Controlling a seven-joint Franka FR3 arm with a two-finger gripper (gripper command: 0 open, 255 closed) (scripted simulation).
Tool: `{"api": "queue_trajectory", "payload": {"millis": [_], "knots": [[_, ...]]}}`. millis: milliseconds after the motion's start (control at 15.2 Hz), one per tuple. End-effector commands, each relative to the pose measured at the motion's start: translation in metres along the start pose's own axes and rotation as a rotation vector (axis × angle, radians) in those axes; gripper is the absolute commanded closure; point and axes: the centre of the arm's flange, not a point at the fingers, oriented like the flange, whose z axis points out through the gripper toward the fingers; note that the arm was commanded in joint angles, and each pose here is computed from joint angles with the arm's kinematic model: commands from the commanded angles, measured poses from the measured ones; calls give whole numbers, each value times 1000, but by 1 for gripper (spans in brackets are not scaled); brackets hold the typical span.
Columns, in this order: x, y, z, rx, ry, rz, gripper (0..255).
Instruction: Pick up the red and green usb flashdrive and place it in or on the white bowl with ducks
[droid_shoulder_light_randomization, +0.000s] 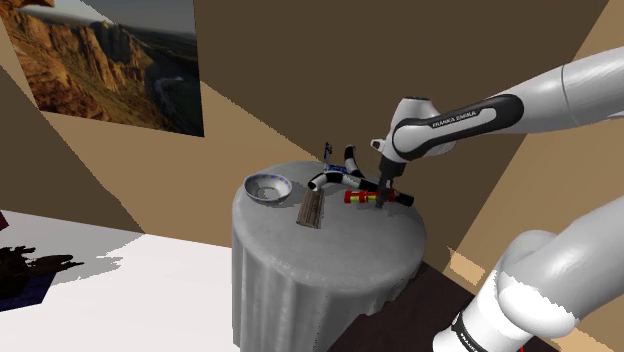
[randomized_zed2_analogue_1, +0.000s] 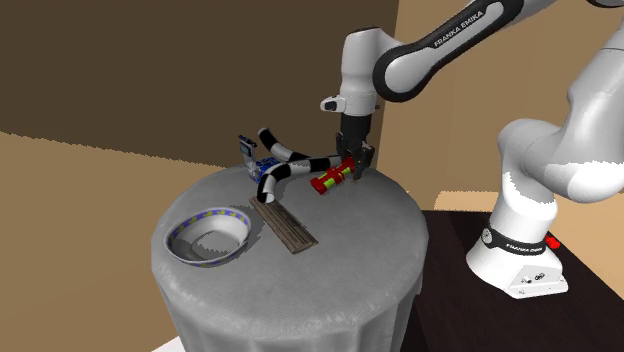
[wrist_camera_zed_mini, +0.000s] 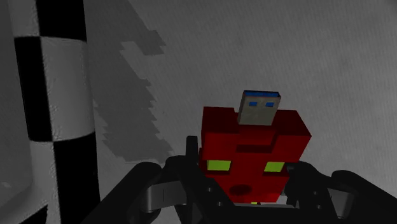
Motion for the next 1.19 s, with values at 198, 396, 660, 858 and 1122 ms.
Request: {"api": "queue_trajectory", "payload": {"millis": [198,396,660,858,1122], "knots": [[-1,0,-27,0,0,0,255],[0,0,-43,0,0,0,255],[0,-1,-62,0,0,0,255],[40,-5,-63,0,0,0,255],[92,-10,-64,0,0,0,255]]}}
